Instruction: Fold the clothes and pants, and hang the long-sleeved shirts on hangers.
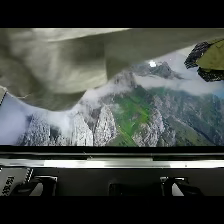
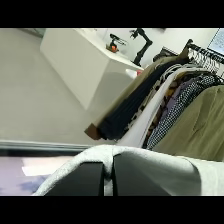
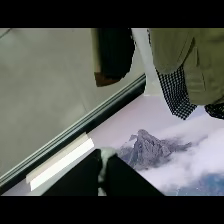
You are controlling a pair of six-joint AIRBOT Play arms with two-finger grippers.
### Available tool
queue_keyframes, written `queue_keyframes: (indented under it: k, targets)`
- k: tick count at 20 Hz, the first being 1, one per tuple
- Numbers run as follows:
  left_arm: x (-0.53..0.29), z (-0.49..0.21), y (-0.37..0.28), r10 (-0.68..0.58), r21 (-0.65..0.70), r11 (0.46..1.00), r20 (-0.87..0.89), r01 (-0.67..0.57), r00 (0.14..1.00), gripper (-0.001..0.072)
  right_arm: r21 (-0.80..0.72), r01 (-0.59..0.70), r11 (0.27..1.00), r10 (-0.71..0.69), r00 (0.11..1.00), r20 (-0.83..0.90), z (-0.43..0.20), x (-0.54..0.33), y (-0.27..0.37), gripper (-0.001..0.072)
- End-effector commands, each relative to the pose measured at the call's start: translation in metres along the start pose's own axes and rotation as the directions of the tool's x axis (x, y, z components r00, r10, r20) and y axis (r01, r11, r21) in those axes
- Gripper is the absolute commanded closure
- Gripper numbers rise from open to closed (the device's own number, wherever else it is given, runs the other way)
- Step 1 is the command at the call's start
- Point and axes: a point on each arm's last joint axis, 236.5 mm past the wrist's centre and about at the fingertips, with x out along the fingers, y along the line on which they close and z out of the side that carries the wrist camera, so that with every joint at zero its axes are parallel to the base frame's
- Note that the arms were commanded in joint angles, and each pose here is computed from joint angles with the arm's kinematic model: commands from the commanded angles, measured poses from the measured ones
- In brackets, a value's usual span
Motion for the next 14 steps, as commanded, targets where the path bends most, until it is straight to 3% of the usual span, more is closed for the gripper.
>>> queue_keyframes:
  k: [1,5,8,12,14]
  targets:
    - [-0.032,0.021,-0.025,0.004,0.066,0.998,0.075,-0.009,0.997,0.0692,-0.007,-0.045,0.999,0.045,0.993,0.112,0.028,-0.061,0.009,0.0678]
    - [-0.045,0.028,-0.039,-0.011,0.061,0.998,0.109,0.004,0.994,0.0692,-0.019,-0.143,0.99,0.142,0.95,0.276,0.064,-0.114,0.029,0.0678]
    - [-0.037,0.024,-0.03,0.0,0.046,0.999,0.091,-0.004,0.996,0.0692,0.032,-0.166,0.986,0.15,0.947,0.285,0.067,-0.109,0.031,0.0678]
    - [0.009,-0.029,0.034,0.063,-0.074,0.995,-0.091,-0.069,0.994,0.0692,0.111,-0.087,0.99,0.093,0.995,-0.048,-0.01,-0.016,0.022,0.0678]
    - [0.04,-0.083,0.088,0.104,-0.164,0.976,-0.24,-0.146,0.965,0.0692,0.114,-0.02,0.993,0.053,0.954,-0.295,-0.077,0.043,0.01,0.0678]
